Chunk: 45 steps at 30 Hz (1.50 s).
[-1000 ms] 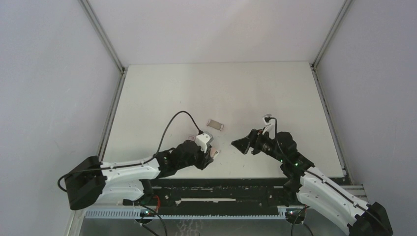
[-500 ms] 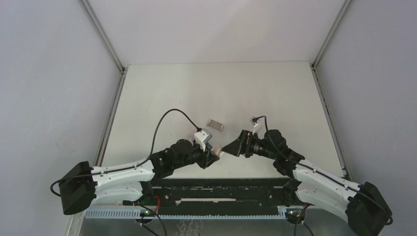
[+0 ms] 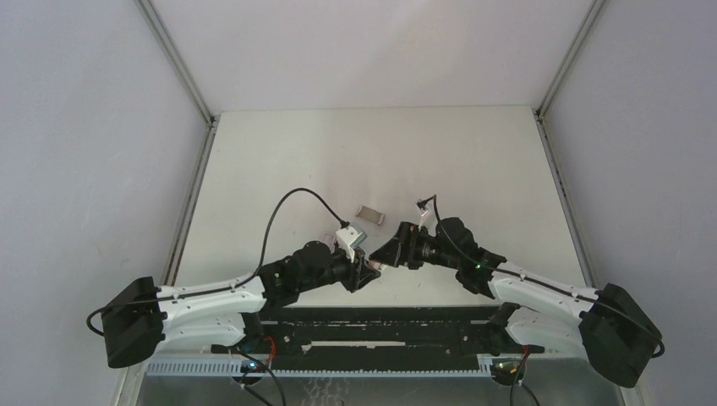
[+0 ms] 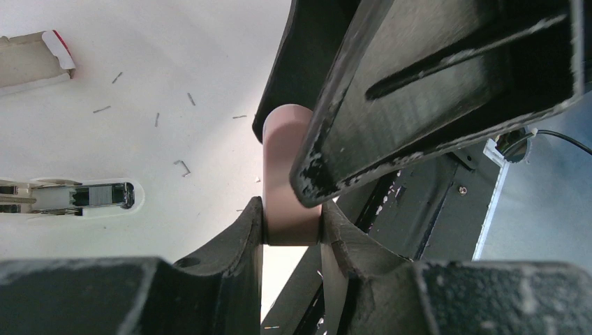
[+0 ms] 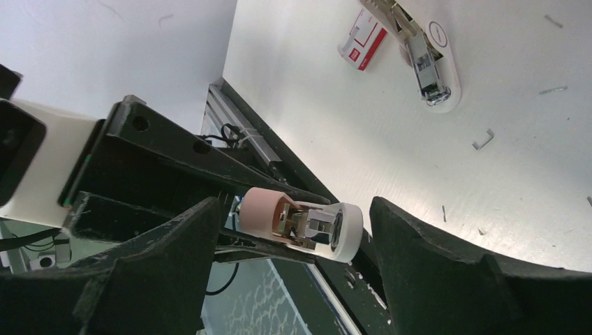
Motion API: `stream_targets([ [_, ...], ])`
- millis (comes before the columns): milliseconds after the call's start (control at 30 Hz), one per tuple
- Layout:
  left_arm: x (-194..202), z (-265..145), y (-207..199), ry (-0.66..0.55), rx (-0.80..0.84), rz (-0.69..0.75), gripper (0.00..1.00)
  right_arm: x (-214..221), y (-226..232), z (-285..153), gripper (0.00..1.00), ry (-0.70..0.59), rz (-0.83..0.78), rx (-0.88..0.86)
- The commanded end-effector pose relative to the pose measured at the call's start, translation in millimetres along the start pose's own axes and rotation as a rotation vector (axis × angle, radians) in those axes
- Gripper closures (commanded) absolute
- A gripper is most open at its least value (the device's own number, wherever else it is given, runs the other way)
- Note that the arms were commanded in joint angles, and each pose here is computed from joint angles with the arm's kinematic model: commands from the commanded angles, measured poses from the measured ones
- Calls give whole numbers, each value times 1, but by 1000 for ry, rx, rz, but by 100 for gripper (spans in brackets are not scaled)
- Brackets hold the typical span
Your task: Load the staples into the stapler
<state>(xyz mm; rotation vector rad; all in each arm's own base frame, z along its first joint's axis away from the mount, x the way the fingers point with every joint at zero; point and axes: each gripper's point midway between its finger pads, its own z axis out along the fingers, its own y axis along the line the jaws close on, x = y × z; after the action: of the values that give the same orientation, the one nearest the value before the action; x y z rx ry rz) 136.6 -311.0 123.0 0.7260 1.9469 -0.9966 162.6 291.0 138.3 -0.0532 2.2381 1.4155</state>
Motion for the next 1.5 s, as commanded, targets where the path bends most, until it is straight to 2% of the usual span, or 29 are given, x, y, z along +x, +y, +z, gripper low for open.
stream_targets([
  [0,-41,-1,-22,-110,64,3,100,-11,36,5,35,-11,-17,-104],
  [33,-41,-1,-21,-111,62,2,100,-9,36,6,42,-1,-16,-102],
  [100,-41,-1,-20,-113,55,2,100,-7,35,8,72,16,-13,-99],
  [133,-41,-1,-20,-112,52,3,100,-7,34,8,80,20,-8,-96],
  [167,-41,-1,-20,-112,50,2,100,-7,32,8,95,22,-4,-90],
  [200,-40,-1,-20,-111,50,3,100,-7,31,8,100,20,-2,-86],
  [533,-39,-3,-15,-101,26,19,100,-18,35,4,100,-20,-22,-92],
  [567,-39,-3,-14,-102,21,21,100,-18,36,4,94,-11,-21,-93],
  [633,-38,-3,-12,-97,14,26,100,-17,38,4,59,2,-25,-101],
  [700,-37,-3,-12,-94,10,27,100,-16,42,3,36,14,-33,-109],
  [767,-37,-3,-12,-94,9,27,100,-14,44,2,24,33,-39,-111],
  [867,-38,-4,-11,-96,5,29,100,-11,43,2,21,53,-32,-101],
  [933,-38,-4,-11,-96,3,30,100,-8,39,2,23,67,-19,-82],
  [967,-39,-4,-11,-99,2,30,100,-7,38,3,28,75,-15,-72],
  [1000,-39,-4,-11,-98,2,31,100,-6,35,3,42,85,-6,-54],
  [1033,-39,-5,-10,-98,1,32,100,-5,32,4,65,90,-1,-37],
  [1067,-39,-5,-10,-100,-1,35,100,-5,29,4,93,91,5,-19],
  [1100,-39,-5,-10,-97,-5,38,100,-6,25,4,100,89,11,-1],
  [1367,-35,-8,-3,-88,-34,51,100,-9,25,3,99,73,-2,7],
  [1400,-36,-8,-3,-90,-36,53,100,-10,26,2,83,76,1,2],
  [1433,-35,-8,-2,-89,-38,54,100,-9,28,2,56,83,0,-7],
  [1467,-35,-9,-1,-90,-40,57,100,-9,30,1,39,89,-4,-14],
])
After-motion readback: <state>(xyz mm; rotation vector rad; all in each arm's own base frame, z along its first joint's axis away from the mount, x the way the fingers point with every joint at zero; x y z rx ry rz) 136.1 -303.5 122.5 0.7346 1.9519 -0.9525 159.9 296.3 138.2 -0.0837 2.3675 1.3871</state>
